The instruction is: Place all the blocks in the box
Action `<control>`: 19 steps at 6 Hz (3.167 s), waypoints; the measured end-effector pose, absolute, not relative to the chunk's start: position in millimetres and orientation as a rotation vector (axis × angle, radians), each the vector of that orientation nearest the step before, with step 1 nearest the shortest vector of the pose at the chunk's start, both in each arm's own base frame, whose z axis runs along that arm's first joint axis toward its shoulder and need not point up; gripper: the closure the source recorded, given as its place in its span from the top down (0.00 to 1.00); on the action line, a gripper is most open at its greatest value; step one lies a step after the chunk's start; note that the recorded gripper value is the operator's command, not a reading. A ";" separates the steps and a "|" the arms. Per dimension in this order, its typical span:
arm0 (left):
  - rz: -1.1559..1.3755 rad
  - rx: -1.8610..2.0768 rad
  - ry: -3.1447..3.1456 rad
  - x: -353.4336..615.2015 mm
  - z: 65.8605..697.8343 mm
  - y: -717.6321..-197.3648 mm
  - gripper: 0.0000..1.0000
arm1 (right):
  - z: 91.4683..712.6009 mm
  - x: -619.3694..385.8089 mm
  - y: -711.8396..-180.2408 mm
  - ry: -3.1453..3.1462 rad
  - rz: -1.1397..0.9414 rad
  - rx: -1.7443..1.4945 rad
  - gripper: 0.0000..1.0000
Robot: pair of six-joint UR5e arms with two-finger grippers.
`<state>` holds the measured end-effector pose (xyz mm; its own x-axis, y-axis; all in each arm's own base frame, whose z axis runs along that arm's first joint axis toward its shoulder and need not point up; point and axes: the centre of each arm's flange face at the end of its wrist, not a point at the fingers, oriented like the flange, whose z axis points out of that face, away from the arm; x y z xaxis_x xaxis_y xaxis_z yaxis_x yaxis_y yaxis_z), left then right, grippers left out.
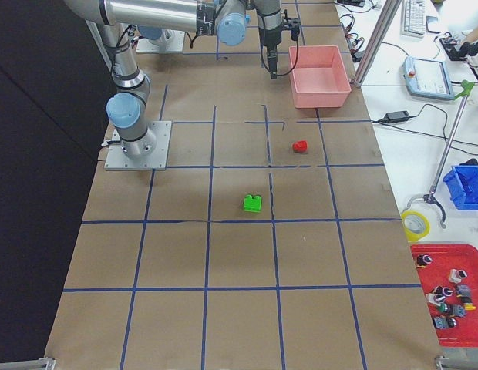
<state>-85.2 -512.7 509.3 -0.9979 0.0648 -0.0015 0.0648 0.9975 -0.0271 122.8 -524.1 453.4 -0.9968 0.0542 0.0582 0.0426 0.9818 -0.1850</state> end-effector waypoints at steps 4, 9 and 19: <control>0.001 0.095 3.148 134.2 498.3 -497.5 0.99 | 458.0 33.9 -533.5 -3.032 0.258 0.082 1.00; 0.050 1.308 2.917 146.8 457.1 -457.6 0.99 | 446.5 -105.9 -538.3 -3.047 0.280 0.256 1.00; -0.056 1.244 2.842 155.0 233.2 -461.8 0.99 | 245.1 -268.5 -566.5 -3.151 0.148 0.154 0.99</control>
